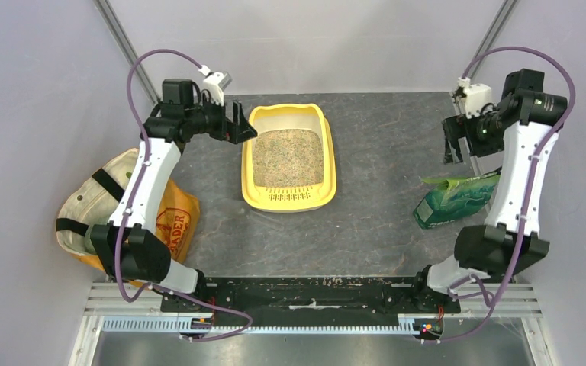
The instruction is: Fill the litter box with clean litter
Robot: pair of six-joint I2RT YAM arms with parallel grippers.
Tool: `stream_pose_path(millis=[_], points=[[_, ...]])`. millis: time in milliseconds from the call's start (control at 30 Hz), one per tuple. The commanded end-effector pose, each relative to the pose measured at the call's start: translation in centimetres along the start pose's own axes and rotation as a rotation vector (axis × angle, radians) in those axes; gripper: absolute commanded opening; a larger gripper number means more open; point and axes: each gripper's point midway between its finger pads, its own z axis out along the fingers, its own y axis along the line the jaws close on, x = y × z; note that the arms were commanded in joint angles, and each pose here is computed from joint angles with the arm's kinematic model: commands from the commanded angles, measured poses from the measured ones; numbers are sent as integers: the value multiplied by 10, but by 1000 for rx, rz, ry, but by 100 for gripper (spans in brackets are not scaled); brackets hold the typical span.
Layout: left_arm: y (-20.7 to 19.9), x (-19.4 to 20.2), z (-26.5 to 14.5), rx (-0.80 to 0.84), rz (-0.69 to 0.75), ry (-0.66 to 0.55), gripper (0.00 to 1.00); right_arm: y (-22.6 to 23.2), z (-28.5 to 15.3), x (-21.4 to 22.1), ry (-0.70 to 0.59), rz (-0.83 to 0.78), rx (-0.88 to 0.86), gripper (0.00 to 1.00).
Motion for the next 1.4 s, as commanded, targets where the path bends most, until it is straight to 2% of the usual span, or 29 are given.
stream_pose_path(millis=[0, 233, 400, 600, 767, 933, 1067, 1167, 1200, 1233, 1367], points=[[-15, 4, -12, 1, 29, -30, 95, -2, -18, 36, 130, 400, 116, 97], [-20, -7, -21, -17, 48, -100, 95, -6, -19, 53, 169, 757, 268, 91], [-22, -10, -24, -16, 58, -113, 95, -19, 1, 69, 224, 928, 304, 91], [-29, -16, -30, -7, 45, -142, 95, -31, 23, 78, 306, 985, 326, 91], [-24, -9, -28, -23, 49, -136, 95, -44, 46, 73, 271, 1002, 328, 88], [-21, -6, -28, -40, 53, -131, 96, -34, 67, 89, 356, 1024, 283, 84], [-22, -7, -28, -34, 48, -133, 96, -25, 71, 84, 326, 1021, 218, 60], [-25, -7, -28, -22, 51, -132, 96, -15, 73, 72, 284, 1003, 124, 28], [-25, -7, -28, -21, 53, -133, 96, -9, 74, 66, 268, 978, 65, 11], [-25, -8, -28, -22, 51, -133, 96, -3, 74, 62, 261, 936, 4, 0], [-26, -9, -28, -16, 46, -134, 96, 21, 72, 43, 274, 753, -187, 0]])
